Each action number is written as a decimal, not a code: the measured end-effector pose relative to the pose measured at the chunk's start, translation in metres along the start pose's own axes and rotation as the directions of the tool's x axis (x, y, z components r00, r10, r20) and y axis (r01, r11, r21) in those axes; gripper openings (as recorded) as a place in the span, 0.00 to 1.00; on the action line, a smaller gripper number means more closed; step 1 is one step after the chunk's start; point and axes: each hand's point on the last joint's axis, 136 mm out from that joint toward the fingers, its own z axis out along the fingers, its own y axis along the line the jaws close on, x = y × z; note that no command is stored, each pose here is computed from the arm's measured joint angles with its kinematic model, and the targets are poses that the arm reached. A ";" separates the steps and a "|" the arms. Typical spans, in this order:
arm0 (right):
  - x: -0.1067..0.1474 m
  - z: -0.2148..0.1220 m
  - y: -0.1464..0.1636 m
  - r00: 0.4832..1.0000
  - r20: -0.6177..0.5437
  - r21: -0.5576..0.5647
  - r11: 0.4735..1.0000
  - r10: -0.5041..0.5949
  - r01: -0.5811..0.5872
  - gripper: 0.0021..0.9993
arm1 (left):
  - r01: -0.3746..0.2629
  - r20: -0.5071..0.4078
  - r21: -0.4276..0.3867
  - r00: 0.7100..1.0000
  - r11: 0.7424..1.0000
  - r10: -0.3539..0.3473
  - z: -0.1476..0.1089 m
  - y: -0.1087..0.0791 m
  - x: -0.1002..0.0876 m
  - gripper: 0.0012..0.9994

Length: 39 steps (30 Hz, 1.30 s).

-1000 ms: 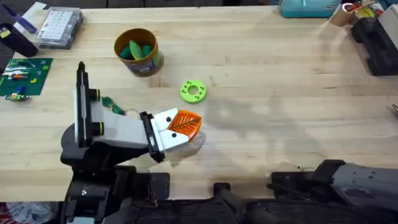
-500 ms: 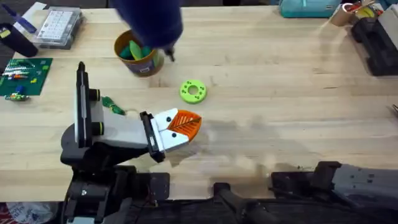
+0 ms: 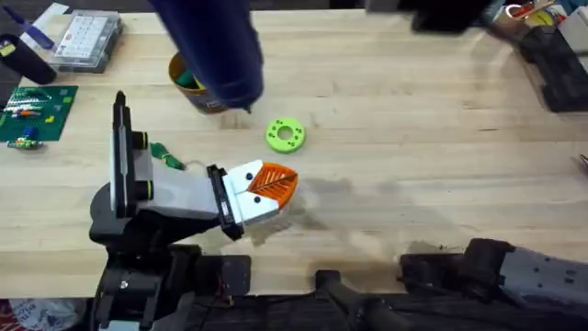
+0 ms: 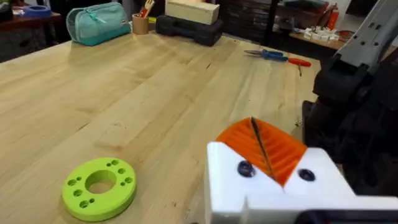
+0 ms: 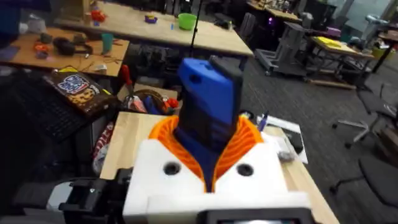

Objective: Pick up the gripper from the table and insert it into the empty holder that is missing its gripper. Then pick up a screw, insert it into the mounting hole, and use the screwdriver to tighten it. Finally, clean up the table by picking up the vegetable and placing it into the bucket.

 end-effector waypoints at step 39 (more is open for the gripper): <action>0.136 0.012 0.000 0.980 0.047 -0.039 0.981 0.191 -0.189 0.02 | 0.000 0.000 0.000 1.000 1.000 0.000 0.000 0.000 0.000 0.01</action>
